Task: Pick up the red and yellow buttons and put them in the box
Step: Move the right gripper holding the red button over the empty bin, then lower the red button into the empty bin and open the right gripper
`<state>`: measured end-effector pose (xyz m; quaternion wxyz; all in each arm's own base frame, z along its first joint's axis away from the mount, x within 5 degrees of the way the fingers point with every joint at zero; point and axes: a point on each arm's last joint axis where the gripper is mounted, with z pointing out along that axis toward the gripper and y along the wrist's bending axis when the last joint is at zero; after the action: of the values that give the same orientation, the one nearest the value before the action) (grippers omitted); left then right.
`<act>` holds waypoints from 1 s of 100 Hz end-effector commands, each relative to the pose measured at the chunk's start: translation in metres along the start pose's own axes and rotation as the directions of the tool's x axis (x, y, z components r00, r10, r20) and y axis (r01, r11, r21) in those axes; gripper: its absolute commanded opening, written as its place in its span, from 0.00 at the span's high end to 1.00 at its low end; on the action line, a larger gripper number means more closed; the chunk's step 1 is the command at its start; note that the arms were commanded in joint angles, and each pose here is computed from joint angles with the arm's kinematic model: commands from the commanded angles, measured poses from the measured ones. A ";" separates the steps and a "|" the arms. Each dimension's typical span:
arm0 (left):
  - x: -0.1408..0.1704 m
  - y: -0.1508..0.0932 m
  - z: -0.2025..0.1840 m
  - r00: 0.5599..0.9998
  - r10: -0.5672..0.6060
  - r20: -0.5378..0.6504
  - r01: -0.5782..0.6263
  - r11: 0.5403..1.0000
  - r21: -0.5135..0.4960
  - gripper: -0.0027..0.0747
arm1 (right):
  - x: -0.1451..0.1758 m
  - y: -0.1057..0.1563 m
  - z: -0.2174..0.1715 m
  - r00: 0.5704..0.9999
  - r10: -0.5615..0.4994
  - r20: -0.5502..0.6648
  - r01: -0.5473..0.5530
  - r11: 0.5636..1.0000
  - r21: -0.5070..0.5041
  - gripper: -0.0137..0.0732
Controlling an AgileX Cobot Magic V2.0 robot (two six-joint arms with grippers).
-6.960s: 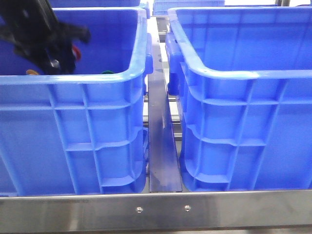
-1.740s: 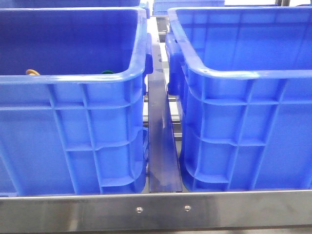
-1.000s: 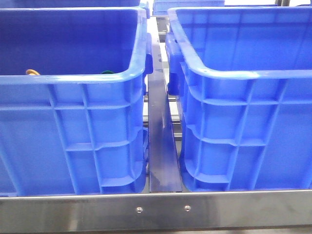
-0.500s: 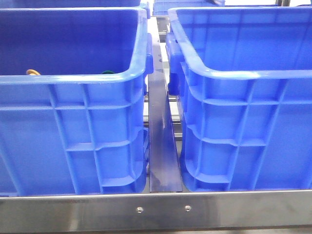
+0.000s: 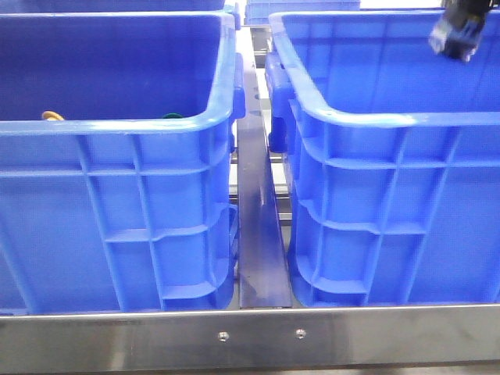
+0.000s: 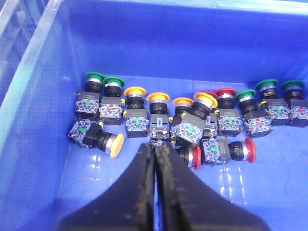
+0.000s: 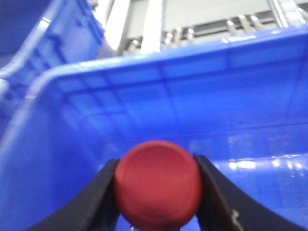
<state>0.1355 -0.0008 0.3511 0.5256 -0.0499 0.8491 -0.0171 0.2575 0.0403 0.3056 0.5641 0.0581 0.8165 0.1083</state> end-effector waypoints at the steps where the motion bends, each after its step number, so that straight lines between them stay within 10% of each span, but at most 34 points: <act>1: -0.015 -0.002 -0.006 0.994 -0.011 0.110 0.008 1.000 0.022 0.99 | -0.015 0.004 0.011 0.998 -0.057 0.024 0.058 0.998 -0.005 0.61; 100: -0.015 -0.002 -0.006 0.994 -0.011 0.108 0.008 1.000 0.022 0.99 | 0.013 -0.007 0.147 0.972 -0.169 -0.162 0.190 0.974 0.123 0.61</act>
<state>0.1356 -0.0008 0.3514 0.5272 -0.0497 0.8481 -0.0174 0.3893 0.0537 0.2208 0.4753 0.0251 0.8794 0.0074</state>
